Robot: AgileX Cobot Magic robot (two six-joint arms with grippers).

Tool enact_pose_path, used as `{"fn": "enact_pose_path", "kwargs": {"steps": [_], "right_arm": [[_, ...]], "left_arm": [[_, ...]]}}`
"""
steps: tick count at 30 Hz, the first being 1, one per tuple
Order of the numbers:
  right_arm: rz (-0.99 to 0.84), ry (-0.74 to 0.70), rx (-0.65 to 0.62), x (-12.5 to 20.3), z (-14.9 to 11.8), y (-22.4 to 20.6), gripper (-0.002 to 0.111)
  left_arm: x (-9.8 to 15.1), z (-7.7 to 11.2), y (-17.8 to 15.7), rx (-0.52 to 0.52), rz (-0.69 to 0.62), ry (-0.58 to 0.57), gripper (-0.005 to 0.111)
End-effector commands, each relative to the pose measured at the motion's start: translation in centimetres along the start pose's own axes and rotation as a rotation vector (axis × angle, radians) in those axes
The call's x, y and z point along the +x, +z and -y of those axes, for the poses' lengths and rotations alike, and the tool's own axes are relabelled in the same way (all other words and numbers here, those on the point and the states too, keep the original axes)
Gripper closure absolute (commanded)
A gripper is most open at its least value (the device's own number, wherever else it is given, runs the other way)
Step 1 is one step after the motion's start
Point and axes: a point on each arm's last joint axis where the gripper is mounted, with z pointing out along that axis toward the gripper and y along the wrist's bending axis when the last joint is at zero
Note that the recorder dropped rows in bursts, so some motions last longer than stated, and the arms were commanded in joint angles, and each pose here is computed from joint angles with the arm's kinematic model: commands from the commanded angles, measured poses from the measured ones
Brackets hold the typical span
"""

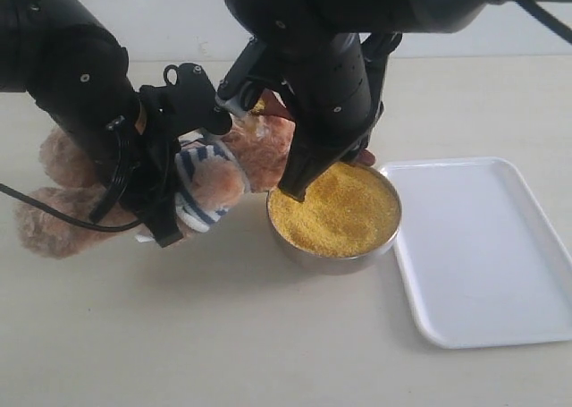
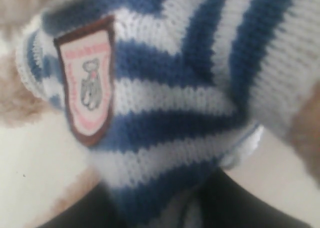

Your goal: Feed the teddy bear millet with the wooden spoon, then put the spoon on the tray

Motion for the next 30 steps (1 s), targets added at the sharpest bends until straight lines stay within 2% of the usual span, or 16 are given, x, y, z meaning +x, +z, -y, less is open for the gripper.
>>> {"fn": "enact_pose_path", "kwargs": {"steps": [1, 18, 30], "right_arm": [[0.023, -0.022, -0.001, -0.4, -0.8, -0.5, 0.109], [0.054, -0.096, 0.112, -0.9, -1.3, -1.4, 0.109], [0.058, -0.147, 0.120, -1.0, -1.7, -1.6, 0.109]], "left_arm": [[-0.6, -0.2, -0.5, -0.013, 0.056, -0.003, 0.103], [-0.6, -0.2, -0.5, -0.014, 0.060, -0.003, 0.103], [-0.6, -0.2, -0.5, -0.019, 0.059, 0.002, 0.103]]}}
